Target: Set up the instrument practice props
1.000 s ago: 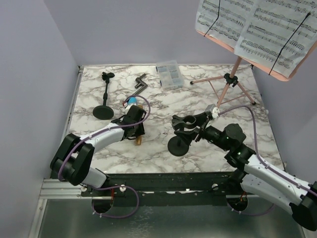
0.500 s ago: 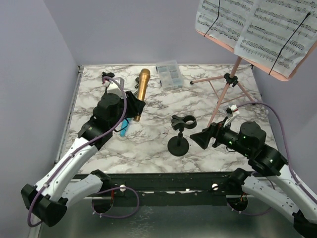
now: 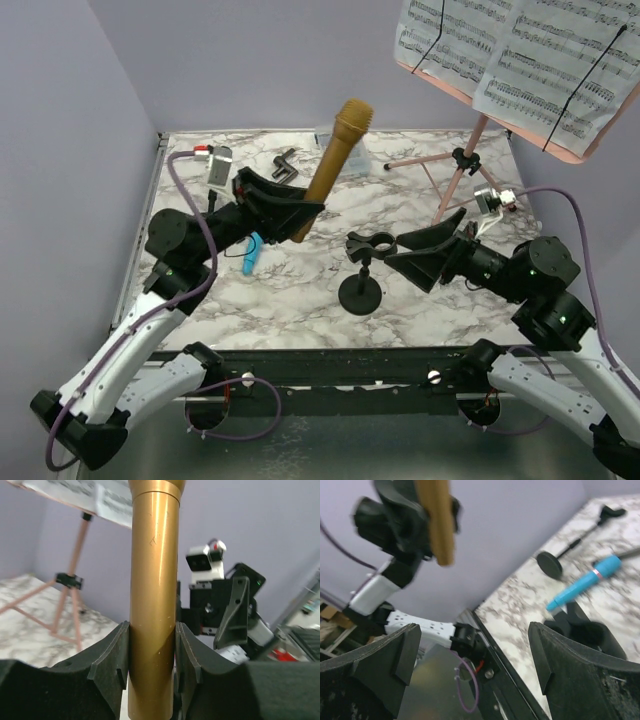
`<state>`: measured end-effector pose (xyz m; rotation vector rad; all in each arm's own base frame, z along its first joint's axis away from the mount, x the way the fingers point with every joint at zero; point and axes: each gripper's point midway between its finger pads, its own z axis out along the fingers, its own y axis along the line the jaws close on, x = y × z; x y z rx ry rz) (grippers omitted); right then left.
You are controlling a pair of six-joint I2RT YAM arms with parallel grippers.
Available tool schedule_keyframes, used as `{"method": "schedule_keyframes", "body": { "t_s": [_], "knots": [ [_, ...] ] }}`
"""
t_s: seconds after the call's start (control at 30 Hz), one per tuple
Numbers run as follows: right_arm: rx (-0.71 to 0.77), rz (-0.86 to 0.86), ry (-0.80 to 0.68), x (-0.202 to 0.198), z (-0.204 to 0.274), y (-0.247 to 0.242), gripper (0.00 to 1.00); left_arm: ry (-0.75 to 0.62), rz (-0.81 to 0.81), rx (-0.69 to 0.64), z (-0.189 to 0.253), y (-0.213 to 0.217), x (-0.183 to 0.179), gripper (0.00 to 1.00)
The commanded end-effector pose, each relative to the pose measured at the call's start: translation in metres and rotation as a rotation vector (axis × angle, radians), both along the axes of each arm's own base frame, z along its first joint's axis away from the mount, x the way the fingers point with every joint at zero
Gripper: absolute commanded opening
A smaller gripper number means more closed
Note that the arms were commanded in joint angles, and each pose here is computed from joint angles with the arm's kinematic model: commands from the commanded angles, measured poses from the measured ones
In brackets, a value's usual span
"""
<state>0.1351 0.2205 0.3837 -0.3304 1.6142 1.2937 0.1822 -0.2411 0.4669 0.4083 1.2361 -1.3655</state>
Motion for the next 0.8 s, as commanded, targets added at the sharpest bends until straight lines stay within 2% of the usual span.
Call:
{"method": "schedule_keyframes", "body": {
  "t_s": [0.0,0.17,0.3,0.33,0.4,0.47,0.53,0.57,0.6,0.63,0.7,0.73,0.77],
  "knots": [
    [0.183,0.163,-0.208,-0.017,0.066,0.02,1.0,0.003,-0.322,-0.027,-0.007,-0.037,-0.041,0.0],
    [0.237,0.094,-0.248,0.005,0.092,0.025,0.99,-0.014,-0.439,0.002,-0.018,-0.072,-0.069,0.0],
    [0.272,0.009,-0.216,0.02,0.098,0.02,0.88,-0.009,-0.471,0.016,-0.026,-0.085,-0.078,0.0],
    [0.285,-0.01,-0.212,0.021,0.098,0.016,0.84,-0.004,-0.468,0.019,-0.029,-0.087,-0.077,0.0],
    [0.314,-0.036,-0.222,0.019,0.099,0.008,0.67,0.007,-0.47,0.028,-0.035,-0.089,-0.077,0.0],
    [0.341,-0.042,-0.239,0.015,0.1,0.002,0.56,0.018,-0.465,0.034,-0.041,-0.091,-0.076,0.0],
    [0.354,-0.045,-0.256,0.011,0.102,-0.002,0.39,0.034,-0.456,0.039,-0.045,-0.092,-0.073,0.0],
    [0.348,-0.047,-0.265,0.01,0.102,-0.003,0.27,0.043,-0.453,0.043,-0.046,-0.094,-0.071,0.0],
    [0.339,-0.048,-0.283,0.009,0.104,-0.004,0.15,0.055,-0.451,0.057,-0.049,-0.096,-0.069,0.09],
    [0.324,-0.055,-0.295,0.009,0.105,-0.005,0.04,0.066,-0.449,0.077,-0.052,-0.098,-0.068,0.3],
    [0.276,-0.093,-0.321,0.01,0.111,-0.011,0.01,0.074,-0.427,0.147,-0.06,-0.1,-0.063,0.81],
    [0.24,-0.111,-0.326,0.013,0.111,-0.013,0.0,0.074,-0.401,0.214,-0.071,-0.1,-0.059,0.97],
    [0.212,-0.129,-0.331,0.014,0.114,-0.016,0.0,0.038,-0.363,0.274,-0.076,-0.098,-0.054,0.99]
  ]
}}
